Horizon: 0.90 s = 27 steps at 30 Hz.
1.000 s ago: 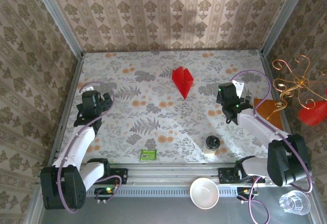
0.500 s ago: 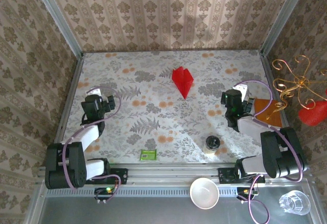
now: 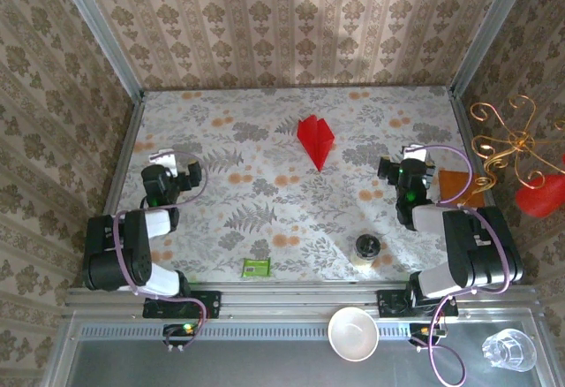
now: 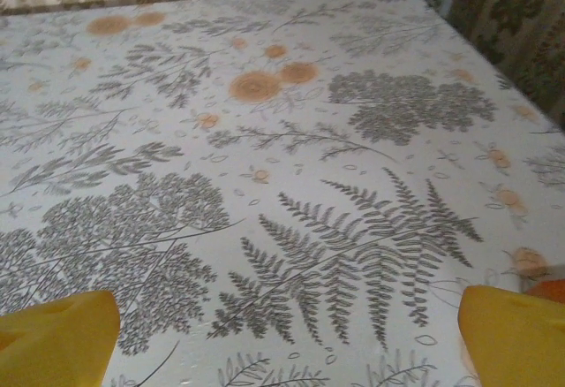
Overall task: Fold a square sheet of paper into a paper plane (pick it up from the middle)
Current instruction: Reset both arms
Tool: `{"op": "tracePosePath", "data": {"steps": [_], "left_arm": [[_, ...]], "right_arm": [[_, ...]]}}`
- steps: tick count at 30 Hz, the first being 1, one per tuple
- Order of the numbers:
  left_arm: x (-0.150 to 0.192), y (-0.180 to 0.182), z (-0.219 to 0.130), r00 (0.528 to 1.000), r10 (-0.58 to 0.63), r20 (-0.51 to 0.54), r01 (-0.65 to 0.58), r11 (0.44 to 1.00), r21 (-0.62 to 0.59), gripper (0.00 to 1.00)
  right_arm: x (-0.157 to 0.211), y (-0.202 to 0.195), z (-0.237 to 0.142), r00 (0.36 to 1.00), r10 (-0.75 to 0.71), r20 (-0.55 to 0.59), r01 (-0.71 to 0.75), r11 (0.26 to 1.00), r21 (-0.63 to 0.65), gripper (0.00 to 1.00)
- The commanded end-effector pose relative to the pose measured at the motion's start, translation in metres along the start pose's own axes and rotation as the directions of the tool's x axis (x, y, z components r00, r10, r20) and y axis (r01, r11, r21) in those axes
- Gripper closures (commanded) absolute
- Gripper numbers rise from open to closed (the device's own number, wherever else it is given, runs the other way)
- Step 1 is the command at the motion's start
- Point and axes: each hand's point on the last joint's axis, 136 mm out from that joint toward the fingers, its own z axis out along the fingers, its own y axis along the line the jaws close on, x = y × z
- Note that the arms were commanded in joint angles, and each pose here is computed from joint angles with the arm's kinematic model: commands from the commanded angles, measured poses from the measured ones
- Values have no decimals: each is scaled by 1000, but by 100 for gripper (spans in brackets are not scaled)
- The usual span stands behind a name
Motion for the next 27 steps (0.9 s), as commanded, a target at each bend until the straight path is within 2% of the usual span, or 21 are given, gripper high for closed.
{"op": "tracePosePath", "data": {"steps": [1,5,13,27], "left_arm": [[-14,-16,4,997,55,50,-59,995,83,0],[-4,-22,8,993,97,64,-101,993,57,0],[-3,-21,13,990,138,35,-137,990,-14,0],[-2,-21,13,991,133,32,-133,991,-10,0]], "right_arm": [[-17,13,2,998,-3,65,8,997,-76,0],[-10,14,4,995,0,102,9,996,-88,0],[-8,15,6,998,-6,70,12,996,-86,0],[-8,16,6,997,-7,71,13,996,-87,0]]}}
